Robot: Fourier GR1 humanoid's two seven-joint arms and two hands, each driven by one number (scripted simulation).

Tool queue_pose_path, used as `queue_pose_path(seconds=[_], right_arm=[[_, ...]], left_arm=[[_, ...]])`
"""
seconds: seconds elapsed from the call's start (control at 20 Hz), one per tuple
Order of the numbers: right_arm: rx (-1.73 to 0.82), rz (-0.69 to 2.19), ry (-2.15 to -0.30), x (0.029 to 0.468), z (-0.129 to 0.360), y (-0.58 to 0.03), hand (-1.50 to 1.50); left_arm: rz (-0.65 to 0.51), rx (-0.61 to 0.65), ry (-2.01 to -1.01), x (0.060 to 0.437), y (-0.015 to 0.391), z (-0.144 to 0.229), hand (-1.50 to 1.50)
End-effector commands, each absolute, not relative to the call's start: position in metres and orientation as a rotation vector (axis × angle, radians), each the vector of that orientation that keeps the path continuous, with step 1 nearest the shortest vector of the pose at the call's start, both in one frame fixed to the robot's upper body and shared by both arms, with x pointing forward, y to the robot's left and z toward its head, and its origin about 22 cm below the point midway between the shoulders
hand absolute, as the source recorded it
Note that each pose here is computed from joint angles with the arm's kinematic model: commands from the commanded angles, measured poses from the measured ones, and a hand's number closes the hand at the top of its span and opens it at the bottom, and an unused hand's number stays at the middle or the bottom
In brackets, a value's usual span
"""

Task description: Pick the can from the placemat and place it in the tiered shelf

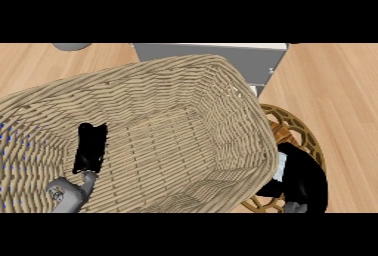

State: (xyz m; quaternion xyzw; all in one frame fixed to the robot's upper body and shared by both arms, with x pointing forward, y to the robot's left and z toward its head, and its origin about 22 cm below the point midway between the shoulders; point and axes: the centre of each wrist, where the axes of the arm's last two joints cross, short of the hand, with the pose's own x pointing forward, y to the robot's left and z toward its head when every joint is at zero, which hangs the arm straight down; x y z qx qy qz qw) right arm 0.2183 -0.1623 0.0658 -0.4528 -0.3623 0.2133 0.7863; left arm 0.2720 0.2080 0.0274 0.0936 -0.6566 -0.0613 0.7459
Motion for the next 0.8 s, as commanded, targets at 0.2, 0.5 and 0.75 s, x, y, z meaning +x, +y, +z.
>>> queue_pose_path(seconds=[0.2,0.5,0.75], right_arm=[[-0.980,0.474,-0.816,0.208,0.070,-0.114,1.50],[-0.897,0.830,-1.089,0.213,0.073,-0.040,1.50],[-0.776,0.644,-1.309,0.219,0.109,-0.033,1.50]], left_arm=[[-0.263,0.133,-1.557,0.273,0.212,0.026,0.00],[-0.310,0.067,-1.592,0.270,0.184,0.039,0.00],[-0.299,0.084,-1.587,0.266,0.207,0.049,0.00]])
